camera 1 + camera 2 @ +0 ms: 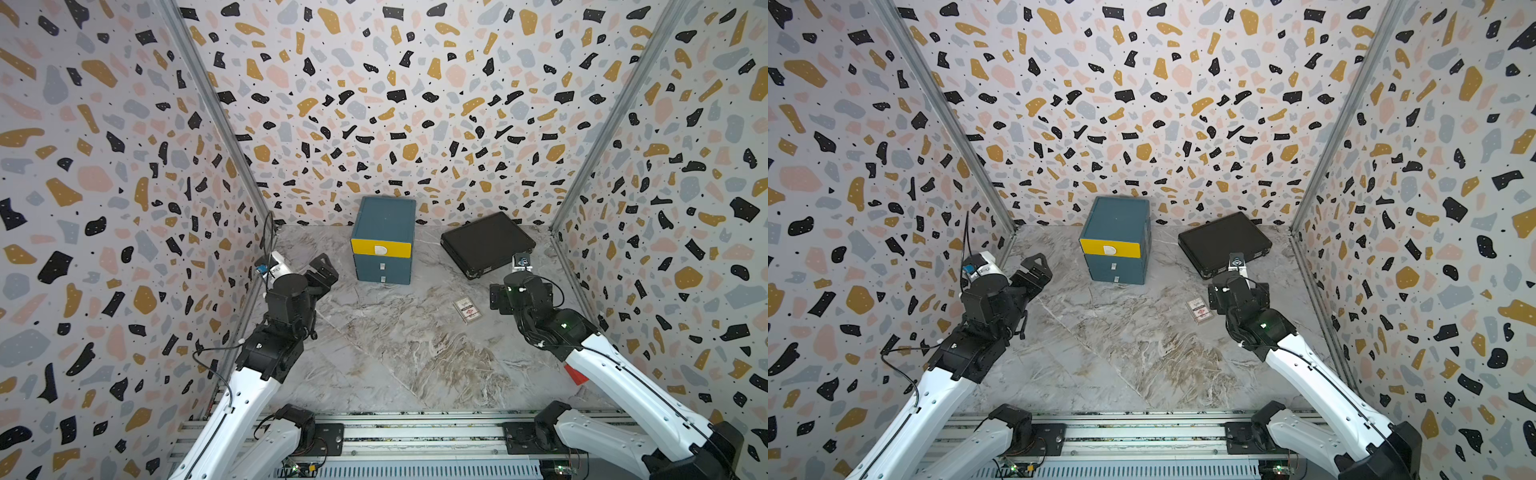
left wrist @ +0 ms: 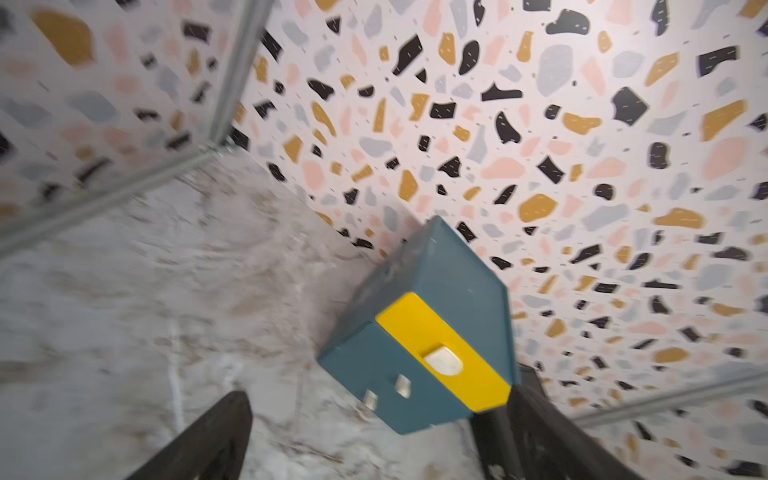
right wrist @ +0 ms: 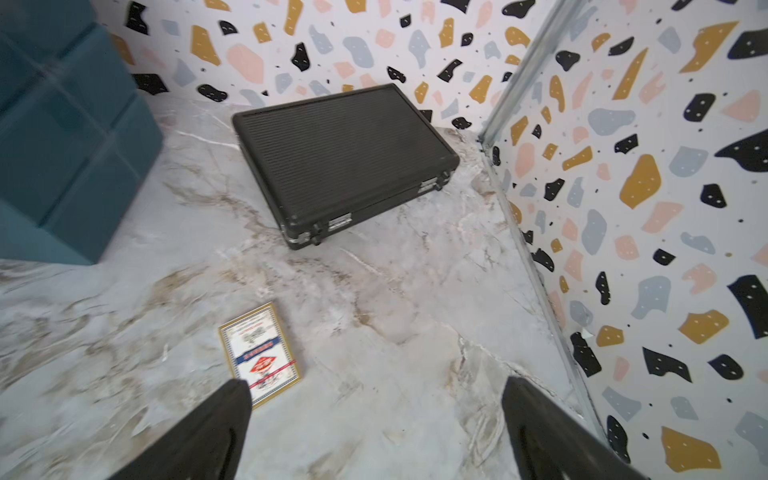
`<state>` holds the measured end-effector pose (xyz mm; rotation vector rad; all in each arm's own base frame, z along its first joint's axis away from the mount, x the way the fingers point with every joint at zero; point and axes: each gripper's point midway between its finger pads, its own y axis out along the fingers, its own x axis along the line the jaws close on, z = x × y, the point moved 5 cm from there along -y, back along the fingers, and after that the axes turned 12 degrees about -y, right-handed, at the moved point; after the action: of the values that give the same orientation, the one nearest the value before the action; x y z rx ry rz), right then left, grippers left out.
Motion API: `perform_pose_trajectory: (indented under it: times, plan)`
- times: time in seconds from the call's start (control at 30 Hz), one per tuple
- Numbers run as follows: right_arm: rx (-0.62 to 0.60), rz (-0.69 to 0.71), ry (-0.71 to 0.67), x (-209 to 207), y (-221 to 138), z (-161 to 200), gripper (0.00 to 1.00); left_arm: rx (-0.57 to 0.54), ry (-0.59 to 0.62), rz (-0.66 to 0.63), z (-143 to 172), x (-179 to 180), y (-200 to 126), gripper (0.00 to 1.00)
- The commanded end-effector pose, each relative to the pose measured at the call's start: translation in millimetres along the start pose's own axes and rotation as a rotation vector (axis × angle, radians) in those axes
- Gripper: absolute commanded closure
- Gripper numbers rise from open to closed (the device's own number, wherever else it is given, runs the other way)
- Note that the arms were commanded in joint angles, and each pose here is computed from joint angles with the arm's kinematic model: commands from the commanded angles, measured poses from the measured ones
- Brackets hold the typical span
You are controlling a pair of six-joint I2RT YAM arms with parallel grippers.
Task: Put the binder clips in the drawer according to color
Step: Reset both arms
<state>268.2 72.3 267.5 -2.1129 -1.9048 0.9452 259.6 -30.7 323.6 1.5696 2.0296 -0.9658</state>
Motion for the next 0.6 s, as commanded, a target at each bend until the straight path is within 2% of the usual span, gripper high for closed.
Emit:
perform_pose_trajectory:
  times: [0.0, 0.07, 0.13, 0.27, 0.4, 0.57]
  plan:
    - [-0.058, 0.042, -0.049, -5.9, 31.2, 10.9, 0.0, 0.013, 0.459, -0.187, 23.6, 44.2, 15.3, 0.0]
    - [-0.058, 0.072, -0.035, -9.6, 49.8, 28.2, 0.0, -0.02, 0.528, -0.2, 31.0, 56.4, 21.1, 0.0]
    - [-0.07, 0.089, -0.02, -9.9, 66.5, 44.3, 0.0, -0.053, 0.625, -0.159, 38.1, 59.2, 27.1, 0.0]
    - [-0.058, 0.15, -0.077, -7.2, 92.1, 79.3, 0.0, -0.072, 0.728, -0.155, 61.6, 81.1, 42.7, 0.0]
    - [-0.057, 0.184, -0.028, -10.2, 107.8, 102.7, 0.0, -0.08, 0.753, -0.167, 78.7, 96.4, 58.0, 0.0]
    - [-0.143, 0.195, -0.021, -14.0, 116.5, 99.7, 0.0, -0.061, 0.722, -0.204, 92.6, 115.6, 82.6, 0.0]
